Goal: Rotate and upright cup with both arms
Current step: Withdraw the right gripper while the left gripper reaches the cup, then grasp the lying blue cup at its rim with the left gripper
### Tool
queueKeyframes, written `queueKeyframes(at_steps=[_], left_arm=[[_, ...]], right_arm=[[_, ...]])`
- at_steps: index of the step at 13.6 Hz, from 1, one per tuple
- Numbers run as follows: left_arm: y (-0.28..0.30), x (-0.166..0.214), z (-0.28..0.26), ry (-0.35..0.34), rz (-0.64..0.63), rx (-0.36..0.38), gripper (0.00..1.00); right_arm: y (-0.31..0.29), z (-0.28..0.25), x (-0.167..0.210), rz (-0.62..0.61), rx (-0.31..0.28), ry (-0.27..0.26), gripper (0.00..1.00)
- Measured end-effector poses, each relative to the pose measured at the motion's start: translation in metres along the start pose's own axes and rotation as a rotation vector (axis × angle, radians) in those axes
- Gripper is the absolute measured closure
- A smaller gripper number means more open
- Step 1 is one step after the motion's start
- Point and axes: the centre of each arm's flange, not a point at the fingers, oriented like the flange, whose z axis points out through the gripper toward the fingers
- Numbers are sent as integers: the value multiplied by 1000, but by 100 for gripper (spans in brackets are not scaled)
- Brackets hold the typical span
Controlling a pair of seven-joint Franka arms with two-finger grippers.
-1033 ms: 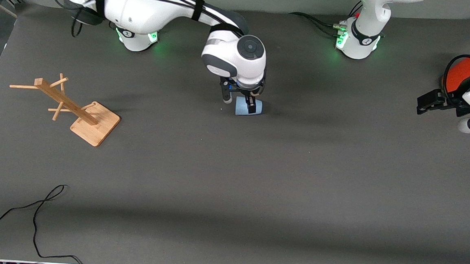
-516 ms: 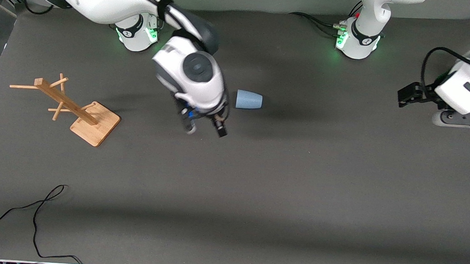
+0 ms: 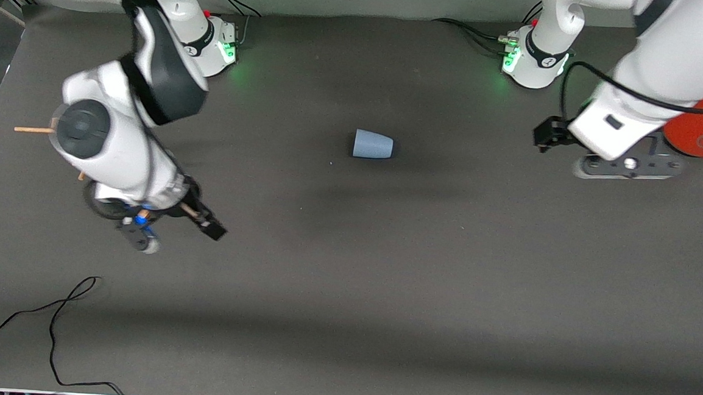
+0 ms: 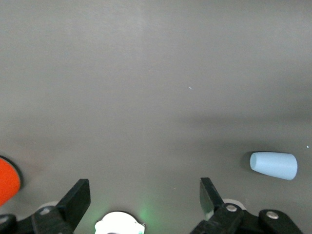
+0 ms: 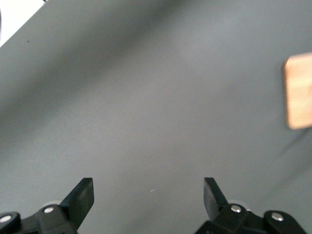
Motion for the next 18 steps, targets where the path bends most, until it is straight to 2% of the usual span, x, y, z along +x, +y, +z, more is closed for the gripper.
queueKeyframes(at_steps=[3,5,7,10,12,14,18], left_arm=[[63,-8,17,6,-12,11,0],[100,-16,30,1,-25,22,0],[145,-29,38,9,-72,29,0],[227,-48,52,33,-138,38,0],[275,-55,73,55,-160,70,0],[322,-70,108,83,-131,138,0],[406,-135,199,116,-4,295,0]], right_arm=[[56,-22,51,-247,-28,49,0],[101,-31,87,-351,-17,26,0],[134,-45,104,-402,4,-3,0],[157,-57,95,-421,-2,-27,0],[168,-55,84,-444,-7,-44,0],[181,-59,81,-491,-7,-51,0],[215,-72,88,-527,-5,-59,0]])
